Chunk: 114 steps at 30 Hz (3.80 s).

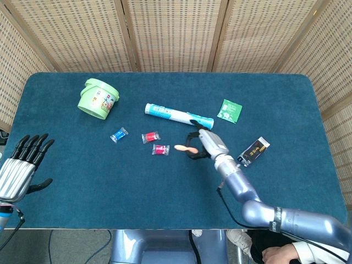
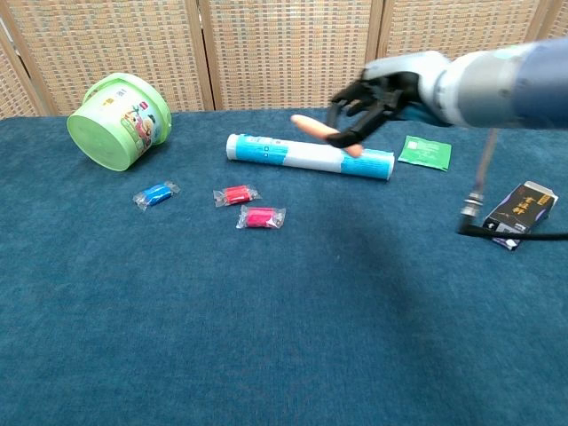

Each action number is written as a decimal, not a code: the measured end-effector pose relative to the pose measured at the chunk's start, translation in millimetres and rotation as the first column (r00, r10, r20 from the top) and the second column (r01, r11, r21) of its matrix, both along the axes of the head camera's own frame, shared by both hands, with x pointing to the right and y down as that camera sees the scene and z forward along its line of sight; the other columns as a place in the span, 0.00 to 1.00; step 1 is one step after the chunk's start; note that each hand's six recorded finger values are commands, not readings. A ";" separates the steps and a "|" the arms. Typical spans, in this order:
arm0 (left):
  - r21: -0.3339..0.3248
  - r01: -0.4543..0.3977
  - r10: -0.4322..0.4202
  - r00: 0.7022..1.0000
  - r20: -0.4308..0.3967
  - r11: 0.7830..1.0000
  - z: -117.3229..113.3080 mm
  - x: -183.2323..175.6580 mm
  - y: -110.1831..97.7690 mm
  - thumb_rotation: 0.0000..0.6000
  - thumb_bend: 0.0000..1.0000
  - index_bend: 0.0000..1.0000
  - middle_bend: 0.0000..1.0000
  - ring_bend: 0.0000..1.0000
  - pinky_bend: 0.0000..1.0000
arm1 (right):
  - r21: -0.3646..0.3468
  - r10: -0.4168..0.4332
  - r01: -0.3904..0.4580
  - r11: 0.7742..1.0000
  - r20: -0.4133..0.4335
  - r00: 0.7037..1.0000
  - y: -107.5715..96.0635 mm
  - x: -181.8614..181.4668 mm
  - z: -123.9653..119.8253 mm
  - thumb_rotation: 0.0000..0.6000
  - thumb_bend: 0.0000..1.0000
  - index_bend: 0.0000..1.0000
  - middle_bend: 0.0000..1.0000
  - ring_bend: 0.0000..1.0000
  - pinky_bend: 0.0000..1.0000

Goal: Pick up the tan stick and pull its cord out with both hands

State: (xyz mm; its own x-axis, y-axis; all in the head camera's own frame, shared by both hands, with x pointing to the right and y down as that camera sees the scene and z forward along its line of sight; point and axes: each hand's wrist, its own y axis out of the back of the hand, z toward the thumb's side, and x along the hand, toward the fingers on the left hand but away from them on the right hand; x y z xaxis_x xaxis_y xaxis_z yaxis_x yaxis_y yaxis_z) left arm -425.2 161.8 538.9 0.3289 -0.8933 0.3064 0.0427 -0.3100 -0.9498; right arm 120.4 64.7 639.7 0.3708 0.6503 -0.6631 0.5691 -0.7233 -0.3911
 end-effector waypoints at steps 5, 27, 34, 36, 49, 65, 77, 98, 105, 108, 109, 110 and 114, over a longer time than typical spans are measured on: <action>0.065 -0.099 0.100 0.995 -0.012 0.993 -0.3 19.2 -23.1 1.00 0.00 0.10 0.00 0.00 0.00 | -0.041 -0.016 0.018 0.999 0.050 0.999 3.4 -42.3 1.6 1.00 0.62 0.64 0.08 0.00 0.00; 0.065 -0.335 0.341 0.924 -0.170 0.940 53.5 161.6 -46.4 1.00 0.19 0.37 0.00 0.00 0.00 | -0.075 -0.034 0.037 0.996 0.051 0.998 23.6 -75.5 26.4 1.00 0.63 0.64 0.08 0.00 0.00; 0.055 -0.370 0.374 0.915 -0.151 0.927 75.4 202.0 -44.3 1.00 0.21 0.41 0.00 0.00 0.00 | -0.081 -0.030 0.035 0.996 0.056 0.998 25.6 -74.8 27.7 1.00 0.64 0.65 0.08 0.00 0.00; 0.055 -0.372 0.376 0.915 -0.148 0.927 80.5 210.8 -44.8 1.00 0.24 0.42 0.00 0.00 0.00 | -0.083 -0.028 0.033 0.996 0.056 0.998 25.7 -73.8 28.1 1.00 0.64 0.65 0.08 0.00 0.00; 0.084 -0.362 0.371 0.913 -0.168 0.929 96.6 240.8 -46.6 1.00 0.31 0.48 0.00 0.00 0.00 | -0.091 -0.022 0.027 0.996 0.058 0.998 24.2 -69.0 29.1 1.00 0.65 0.66 0.08 0.00 0.00; 0.086 -0.380 0.389 0.908 -0.154 0.921 107.2 264.1 -39.2 1.00 0.32 0.50 0.00 0.00 0.00 | -0.101 -0.025 0.032 0.994 0.075 0.997 26.9 -69.7 28.0 1.00 0.65 0.66 0.08 0.00 0.00; 0.102 -0.376 0.388 0.910 -0.149 0.921 108.0 272.3 -36.0 1.00 0.34 0.52 0.00 0.00 0.00 | -0.107 -0.017 0.026 0.994 0.085 0.996 26.4 -66.7 27.9 1.00 0.65 0.66 0.08 0.00 0.00; 0.106 -0.350 0.363 0.918 -0.162 0.931 112.3 274.5 -36.7 1.00 0.37 0.56 0.00 0.00 0.00 | -0.100 -0.012 0.022 0.995 0.099 0.995 25.8 -63.2 27.0 1.00 0.65 0.67 0.09 0.00 0.00; 0.112 -0.335 0.351 0.919 -0.178 0.935 110.8 276.8 -38.0 1.00 0.45 0.60 0.00 0.00 0.00 | -0.100 -0.011 0.021 0.995 0.102 0.995 25.9 -61.5 26.8 1.00 0.65 0.67 0.09 0.00 0.00; 0.113 -0.332 0.348 0.920 -0.182 0.936 110.5 277.8 -38.3 1.00 0.47 0.61 0.00 0.00 0.00 | -0.101 -0.009 0.020 0.995 0.103 0.995 25.9 -60.5 27.1 1.00 0.65 0.67 0.09 0.00 0.00; 0.114 -0.332 0.349 0.920 -0.182 0.936 110.4 278.0 -38.3 1.00 0.48 0.61 0.00 0.00 0.00 | -0.102 -0.008 0.019 0.995 0.103 0.995 25.7 -60.2 27.1 1.00 0.65 0.67 0.09 0.00 0.00; 0.115 -0.333 0.349 0.919 -0.182 0.936 110.4 278.4 -38.3 1.00 0.48 0.62 0.00 0.00 0.00 | -0.102 -0.007 0.018 0.995 0.104 0.995 25.6 -59.8 27.2 1.00 0.65 0.67 0.09 0.00 0.00; 0.114 -0.331 0.347 0.920 -0.184 0.937 110.5 279.8 -38.2 1.00 0.49 0.67 0.00 0.00 0.00 | -0.100 -0.004 0.015 0.995 0.106 0.994 24.5 -58.2 26.4 1.00 0.65 0.67 0.09 0.00 0.00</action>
State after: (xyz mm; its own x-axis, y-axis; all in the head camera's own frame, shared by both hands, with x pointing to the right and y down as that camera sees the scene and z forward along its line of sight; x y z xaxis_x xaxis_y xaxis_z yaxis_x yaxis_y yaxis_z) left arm -145.4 123.6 649.3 0.6629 -0.7361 0.1369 -0.0597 -0.2342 -0.9703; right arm 62.2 89.1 666.1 0.4476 0.5783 -0.6820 0.5963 -0.7614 -0.2542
